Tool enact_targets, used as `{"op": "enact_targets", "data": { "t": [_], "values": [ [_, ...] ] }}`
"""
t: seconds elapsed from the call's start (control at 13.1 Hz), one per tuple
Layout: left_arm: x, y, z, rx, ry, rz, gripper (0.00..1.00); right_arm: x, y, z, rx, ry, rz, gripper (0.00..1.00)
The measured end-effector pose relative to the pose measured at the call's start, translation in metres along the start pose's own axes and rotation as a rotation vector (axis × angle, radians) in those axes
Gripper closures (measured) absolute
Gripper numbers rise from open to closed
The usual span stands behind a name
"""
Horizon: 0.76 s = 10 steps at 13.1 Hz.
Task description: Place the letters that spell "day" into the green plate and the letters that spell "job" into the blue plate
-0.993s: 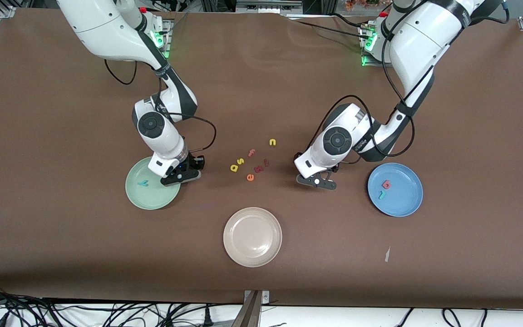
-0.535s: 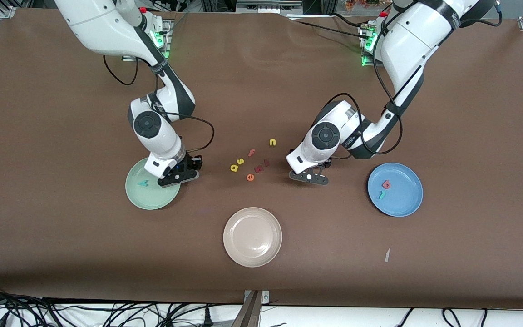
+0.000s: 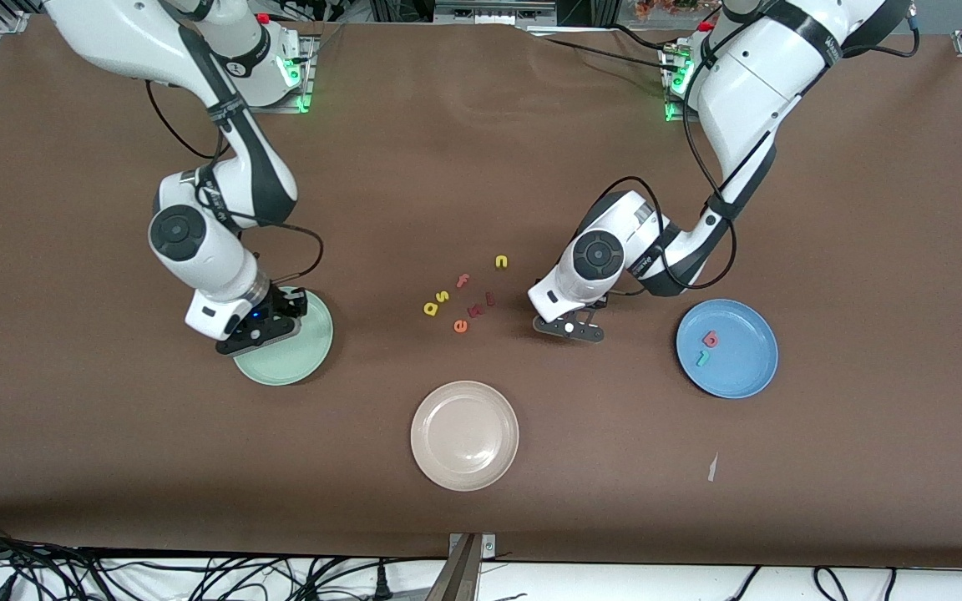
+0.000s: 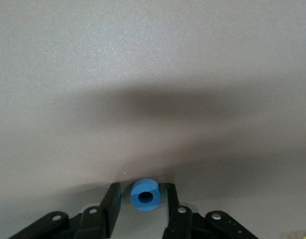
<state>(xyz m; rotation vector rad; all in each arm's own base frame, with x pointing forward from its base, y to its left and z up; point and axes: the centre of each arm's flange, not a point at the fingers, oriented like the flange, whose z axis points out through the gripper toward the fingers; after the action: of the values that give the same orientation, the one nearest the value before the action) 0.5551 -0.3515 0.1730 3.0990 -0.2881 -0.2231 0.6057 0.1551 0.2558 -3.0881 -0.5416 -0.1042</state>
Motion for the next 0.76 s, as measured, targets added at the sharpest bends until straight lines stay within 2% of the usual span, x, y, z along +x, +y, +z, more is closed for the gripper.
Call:
{"op": "enact_targets", "data": {
  "t": [0.08,0.15,0.23,0.31,0.38,0.53,0.76],
  "values": [
    [0.0,0.0,0.0,0.0,0.0,0.0,0.56,-0.001,0.0,0.004,0.009,-0.003,0.019,0.35],
    [0.0,-0.001,0.0,0.001,0.0,-0.001,0.63,0.0,-0.007,0.006,0.016,-0.005,0.04,0.26],
    [0.0,-0.001,0.0,0.001,0.0,-0.001,0.63,0.001,-0.022,0.007,0.022,-0.006,0.068,0.15],
    [0.001,-0.001,0.0,0.001,0.001,-0.002,0.69,0.003,-0.045,0.007,0.027,-0.005,0.096,0.04],
    [0.001,-0.001,-0.001,0.001,0.002,-0.002,0.73,0.005,-0.074,0.007,0.032,-0.004,0.127,0.0],
    [0.002,-0.005,-0.003,0.003,0.001,-0.008,0.73,0.008,-0.138,0.011,0.043,-0.003,0.197,0.0],
    [0.012,-0.034,-0.03,0.067,-0.015,0.006,0.73,0.017,-0.204,0.022,0.058,0.007,0.302,0.0]
  ]
}}
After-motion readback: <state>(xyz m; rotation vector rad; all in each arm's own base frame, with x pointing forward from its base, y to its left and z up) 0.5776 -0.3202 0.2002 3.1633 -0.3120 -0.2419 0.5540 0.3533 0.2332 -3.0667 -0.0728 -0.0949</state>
